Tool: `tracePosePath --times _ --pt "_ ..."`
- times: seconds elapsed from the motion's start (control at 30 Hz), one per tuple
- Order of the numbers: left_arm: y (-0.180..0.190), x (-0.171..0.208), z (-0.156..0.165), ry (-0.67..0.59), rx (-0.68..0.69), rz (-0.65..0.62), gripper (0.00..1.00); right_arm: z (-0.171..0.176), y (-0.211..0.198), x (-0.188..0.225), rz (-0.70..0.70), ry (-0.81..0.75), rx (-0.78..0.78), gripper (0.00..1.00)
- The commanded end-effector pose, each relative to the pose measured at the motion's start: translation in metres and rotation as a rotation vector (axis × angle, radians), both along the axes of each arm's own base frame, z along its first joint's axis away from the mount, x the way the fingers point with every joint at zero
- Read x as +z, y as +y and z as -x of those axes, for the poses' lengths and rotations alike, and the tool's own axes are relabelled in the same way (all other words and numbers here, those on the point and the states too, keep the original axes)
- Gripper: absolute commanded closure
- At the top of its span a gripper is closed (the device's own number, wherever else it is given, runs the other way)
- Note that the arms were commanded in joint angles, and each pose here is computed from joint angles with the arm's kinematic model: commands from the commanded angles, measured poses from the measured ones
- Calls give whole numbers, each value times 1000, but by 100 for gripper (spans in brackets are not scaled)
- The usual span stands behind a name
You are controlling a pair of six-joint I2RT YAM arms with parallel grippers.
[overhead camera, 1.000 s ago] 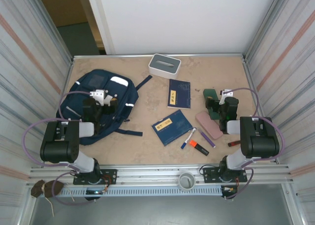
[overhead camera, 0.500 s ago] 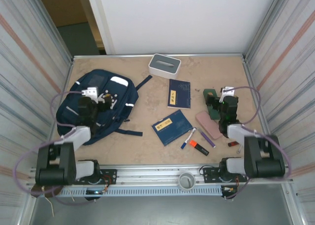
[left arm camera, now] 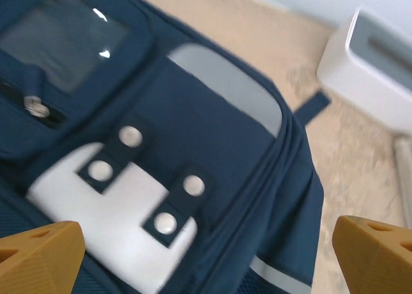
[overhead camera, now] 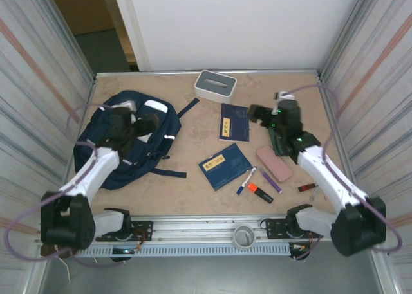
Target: Pack the student bag
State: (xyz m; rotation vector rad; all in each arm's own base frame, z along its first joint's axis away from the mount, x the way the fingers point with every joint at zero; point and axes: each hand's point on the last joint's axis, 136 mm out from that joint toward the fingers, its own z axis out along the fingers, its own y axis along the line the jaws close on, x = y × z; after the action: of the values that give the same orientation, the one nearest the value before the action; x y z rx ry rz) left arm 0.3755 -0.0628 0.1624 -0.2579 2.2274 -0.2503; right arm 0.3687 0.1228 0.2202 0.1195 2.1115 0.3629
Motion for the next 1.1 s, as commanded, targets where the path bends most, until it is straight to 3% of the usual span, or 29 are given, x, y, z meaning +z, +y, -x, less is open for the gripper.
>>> tracePosePath --times 0.0,0.07,0.2,0.3,0.5,0.63,0.83,0.9,1.07 --pt "10 -43 33 249 24 -158 2 24 52 -38 23 229 139 1" --pt "23 -52 41 265 91 -141 4 30 93 -45 -10 265 238 1" --pt "63 -54 61 198 266 55 7 43 172 -55 -89 312 378 1" --pt "86 -54 73 159 365 127 6 49 226 -72 -193 371 436 5" --pt "66 -82 73 253 292 232 7 39 304 -108 -268 454 409 12" --pt "47 -101 80 295 229 271 8 20 320 -140 -304 482 332 22" --pt "-3 -114 91 339 81 301 9 -6 342 -163 -287 482 384 59" --pt "-27 -113 92 332 16 336 10 -22 327 -165 -266 469 353 70" --pt "-109 -88 87 302 -287 364 11 -75 281 -157 -177 423 321 79"
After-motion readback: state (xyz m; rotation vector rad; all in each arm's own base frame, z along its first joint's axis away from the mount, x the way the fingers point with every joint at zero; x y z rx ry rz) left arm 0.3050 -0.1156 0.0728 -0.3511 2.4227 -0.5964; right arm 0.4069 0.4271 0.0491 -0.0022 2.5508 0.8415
